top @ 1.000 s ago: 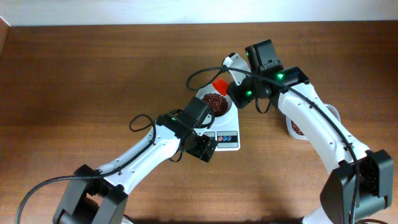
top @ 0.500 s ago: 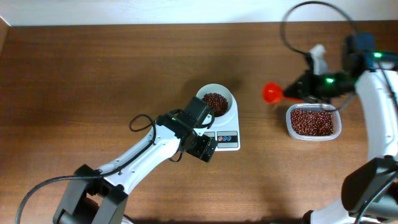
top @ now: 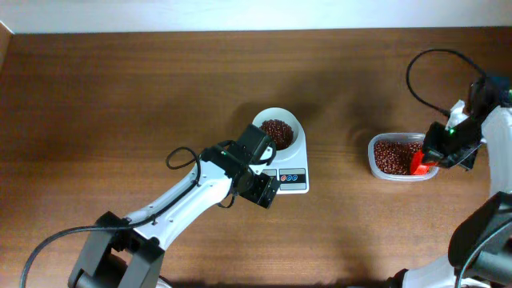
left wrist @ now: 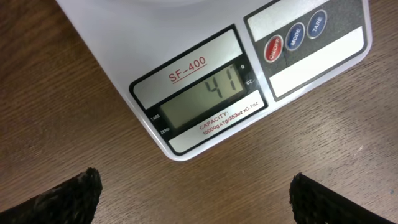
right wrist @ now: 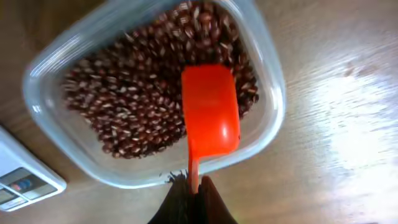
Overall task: Scoop item into bowl and weigh 50g on scale
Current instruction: 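Scoop a third load of red beans with the right gripper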
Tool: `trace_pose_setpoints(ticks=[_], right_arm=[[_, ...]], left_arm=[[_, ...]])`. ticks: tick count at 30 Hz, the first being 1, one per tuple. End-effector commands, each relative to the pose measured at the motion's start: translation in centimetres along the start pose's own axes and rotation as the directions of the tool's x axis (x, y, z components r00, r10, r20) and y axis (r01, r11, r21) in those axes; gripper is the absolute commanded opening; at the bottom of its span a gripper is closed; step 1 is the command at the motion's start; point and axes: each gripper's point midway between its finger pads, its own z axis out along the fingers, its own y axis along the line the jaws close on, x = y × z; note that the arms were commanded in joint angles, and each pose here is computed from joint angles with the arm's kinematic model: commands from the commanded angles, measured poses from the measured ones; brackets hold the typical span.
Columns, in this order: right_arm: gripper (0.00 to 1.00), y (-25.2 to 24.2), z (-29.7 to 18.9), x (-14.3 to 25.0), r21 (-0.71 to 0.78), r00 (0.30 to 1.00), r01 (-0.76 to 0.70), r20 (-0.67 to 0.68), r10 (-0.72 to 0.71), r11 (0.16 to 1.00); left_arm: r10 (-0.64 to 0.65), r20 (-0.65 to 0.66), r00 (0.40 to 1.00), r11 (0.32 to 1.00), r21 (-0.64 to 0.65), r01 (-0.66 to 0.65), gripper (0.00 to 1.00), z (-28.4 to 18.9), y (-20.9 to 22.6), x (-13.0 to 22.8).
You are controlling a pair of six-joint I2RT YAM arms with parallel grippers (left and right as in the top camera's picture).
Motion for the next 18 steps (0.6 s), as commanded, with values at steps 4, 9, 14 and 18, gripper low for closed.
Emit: trace_pose_setpoints(ticks=[4, 9, 14, 18], right_arm=[[0.04, 2.6, 2.7, 1.6, -0.182, 0.998, 0.018, -0.055, -0.029, 0.983], [0.04, 2.6, 2.1, 1.4, -0.274, 0.998, 0.041, -0.042, -0.055, 0.961], [0.04, -0.4, 1.1, 0.4, -0.359, 0.998, -0.056, -0.017, 0.054, 0.932], [0.04, 0.2, 0.0, 0.2, -0.475, 1.0, -0.011, 0.017, 0.022, 0.88]], left_arm=[[0.018, 0.015, 1.0, 1.0, 0.017, -0.018, 0.99, -0.4, -0.4, 0.0], [0.018, 0.015, 1.0, 1.0, 0.017, -0.018, 0.99, -0.4, -0.4, 0.0], [0.018, 0.015, 1.0, 1.0, 0.017, -0.018, 0.99, -0.4, -0.4, 0.0], [0.018, 0.015, 1.0, 1.0, 0.017, -0.018, 0.99, -0.4, -0.4, 0.0]])
